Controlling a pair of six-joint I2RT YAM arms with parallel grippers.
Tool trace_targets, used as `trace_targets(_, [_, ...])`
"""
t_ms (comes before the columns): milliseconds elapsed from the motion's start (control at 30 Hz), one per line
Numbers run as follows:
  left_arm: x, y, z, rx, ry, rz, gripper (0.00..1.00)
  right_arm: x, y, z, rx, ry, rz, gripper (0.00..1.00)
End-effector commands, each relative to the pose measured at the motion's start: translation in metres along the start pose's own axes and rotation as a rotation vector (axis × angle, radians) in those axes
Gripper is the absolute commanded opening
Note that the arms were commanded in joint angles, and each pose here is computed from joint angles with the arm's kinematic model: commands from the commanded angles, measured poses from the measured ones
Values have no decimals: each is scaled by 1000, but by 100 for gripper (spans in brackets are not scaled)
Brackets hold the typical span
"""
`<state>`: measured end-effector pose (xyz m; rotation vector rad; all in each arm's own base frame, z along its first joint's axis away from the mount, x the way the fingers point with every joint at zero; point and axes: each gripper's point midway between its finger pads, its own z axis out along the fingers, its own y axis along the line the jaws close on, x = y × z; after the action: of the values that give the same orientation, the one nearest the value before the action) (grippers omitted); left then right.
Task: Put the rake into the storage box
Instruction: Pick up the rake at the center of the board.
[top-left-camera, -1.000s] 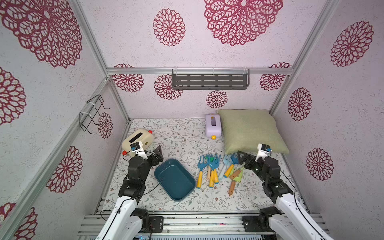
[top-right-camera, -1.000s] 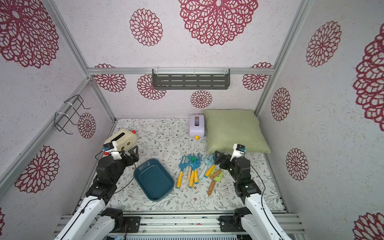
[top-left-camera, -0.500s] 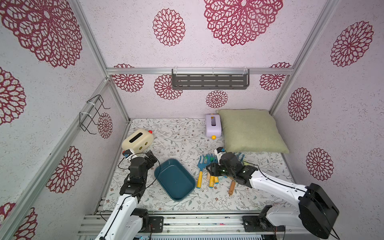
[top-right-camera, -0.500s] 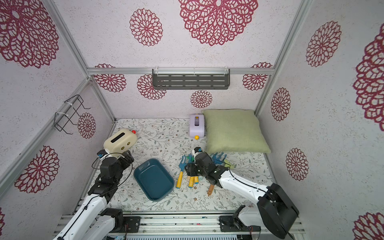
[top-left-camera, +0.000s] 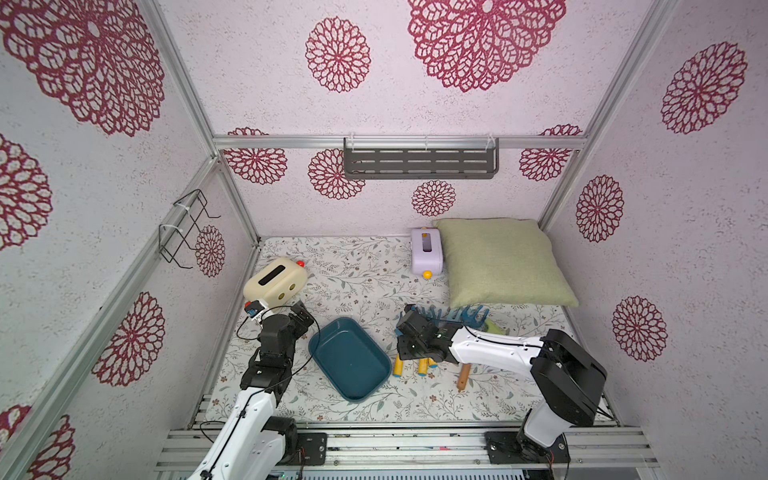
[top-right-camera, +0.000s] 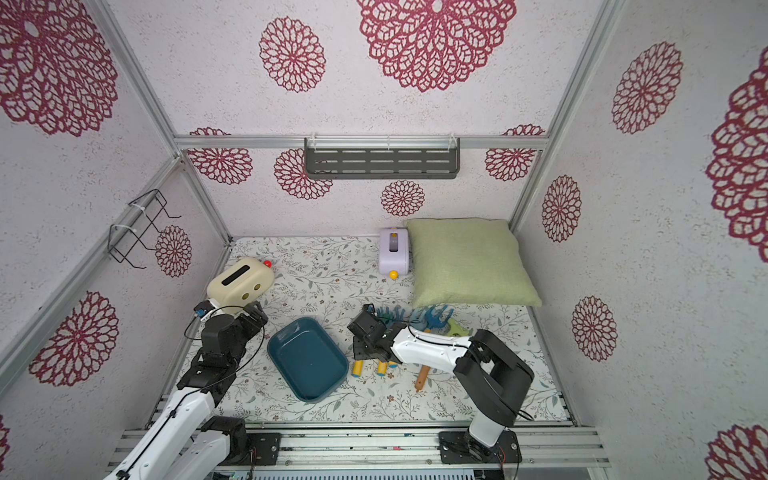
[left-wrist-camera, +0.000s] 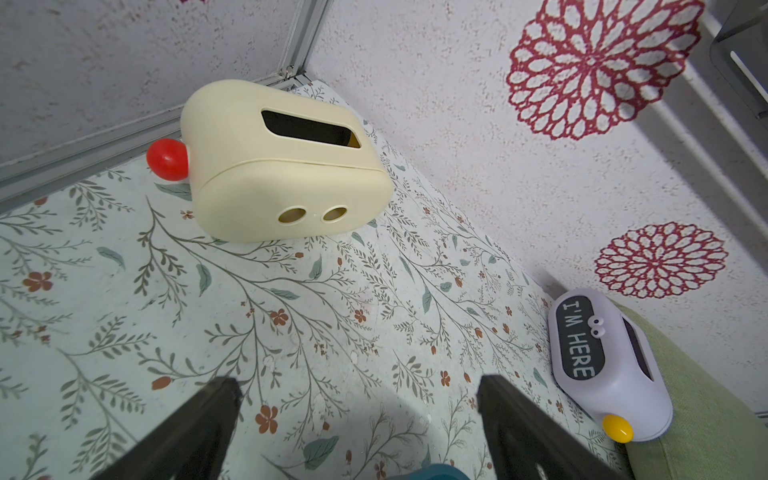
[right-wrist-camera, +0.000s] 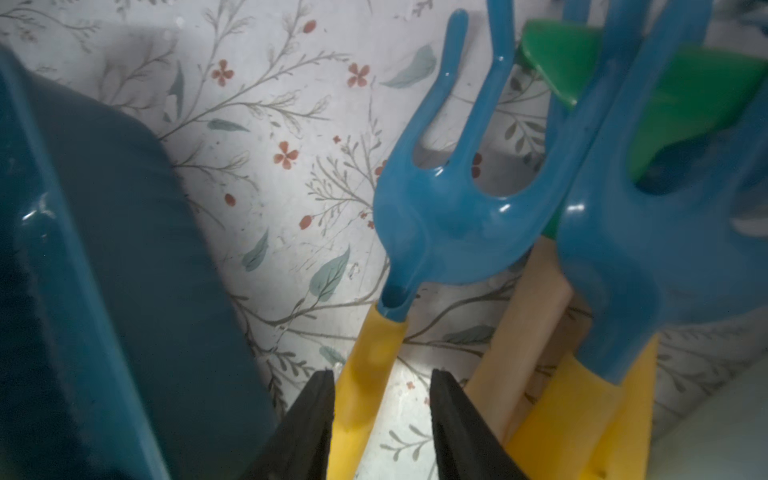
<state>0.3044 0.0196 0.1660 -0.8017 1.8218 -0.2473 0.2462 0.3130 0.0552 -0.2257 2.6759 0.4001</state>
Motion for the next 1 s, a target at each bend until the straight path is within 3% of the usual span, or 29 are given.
trace_targets(0, [-2, 0, 0, 9, -11, -9, 97, -2, -6, 5, 84, 7, 25, 42])
trace_targets(100, [-2, 0, 0, 13, -11, -12, 97, 4, -2, 17, 102, 35, 20, 42])
trace_targets(333, [-2, -1, 0, 15, -11, -16, 97, 7, -6, 26, 148, 41, 35, 30])
trace_targets(600, [-2, 0, 0, 13, -12, -20, 97, -25, 3, -8, 123, -73, 22, 16])
trace_targets(800, [-2, 2, 0, 6, -15, -26, 97, -53, 35, -52, -18, -143, -75, 16])
trace_targets(967, [-4, 5, -1, -3, -26, -34, 97, -48, 92, -73, -273, -74, -195, 15])
